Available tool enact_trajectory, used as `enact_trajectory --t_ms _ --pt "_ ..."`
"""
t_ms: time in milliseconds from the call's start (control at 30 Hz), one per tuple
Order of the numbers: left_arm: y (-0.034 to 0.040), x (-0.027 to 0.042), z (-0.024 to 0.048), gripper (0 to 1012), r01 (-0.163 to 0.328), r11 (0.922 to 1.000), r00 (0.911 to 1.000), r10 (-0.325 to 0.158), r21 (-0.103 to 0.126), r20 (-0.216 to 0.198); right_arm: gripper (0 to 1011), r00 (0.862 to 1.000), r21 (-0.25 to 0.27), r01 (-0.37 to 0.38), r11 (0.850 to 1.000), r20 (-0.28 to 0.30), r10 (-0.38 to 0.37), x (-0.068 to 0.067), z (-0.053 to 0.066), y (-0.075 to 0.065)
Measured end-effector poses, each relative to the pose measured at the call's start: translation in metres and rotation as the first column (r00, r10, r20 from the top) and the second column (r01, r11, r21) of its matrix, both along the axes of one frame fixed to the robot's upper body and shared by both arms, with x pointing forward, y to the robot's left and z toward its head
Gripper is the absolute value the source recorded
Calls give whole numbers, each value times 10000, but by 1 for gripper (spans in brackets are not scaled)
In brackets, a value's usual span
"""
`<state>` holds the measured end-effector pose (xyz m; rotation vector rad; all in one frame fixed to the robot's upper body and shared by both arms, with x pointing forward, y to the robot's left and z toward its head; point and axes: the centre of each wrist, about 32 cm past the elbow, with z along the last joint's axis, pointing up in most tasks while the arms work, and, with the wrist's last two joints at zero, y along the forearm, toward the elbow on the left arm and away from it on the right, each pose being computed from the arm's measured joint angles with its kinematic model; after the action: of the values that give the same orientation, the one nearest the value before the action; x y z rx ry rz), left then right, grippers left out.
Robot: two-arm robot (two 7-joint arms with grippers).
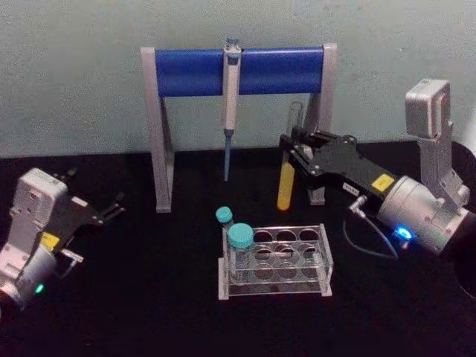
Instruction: Pick up the test tube from the test tube rack, shake it, then place it back into the test tube rack.
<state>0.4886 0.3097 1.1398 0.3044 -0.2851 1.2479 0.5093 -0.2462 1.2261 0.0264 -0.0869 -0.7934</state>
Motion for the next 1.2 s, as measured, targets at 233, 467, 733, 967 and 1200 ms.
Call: enact_trajectory --t_ms 233,467,733,967,1200 --pt "0 0 0 1001 0 10000 10000 0 -1 0 229 9979 -13 -629 9980 -173 628 -131 -18 -21" --pt "0 0 0 1001 -1 10000 10000 1 0 -1 229 9930 0 -1106 9939 -416 1105 -266 -64 -29" --pt "0 0 0 1001 0 10000 10000 0 0 0 229 9892 6 -1362 9907 -546 1360 -348 -146 -6" --pt "0 0 0 1001 -1 10000 10000 1 0 1 229 9879 -22 -1447 9895 -569 1444 -349 -218 20" --pt "0 0 0 1001 0 10000 10000 0 0 0 228 9884 -62 -1415 9899 -566 1410 -306 -262 35"
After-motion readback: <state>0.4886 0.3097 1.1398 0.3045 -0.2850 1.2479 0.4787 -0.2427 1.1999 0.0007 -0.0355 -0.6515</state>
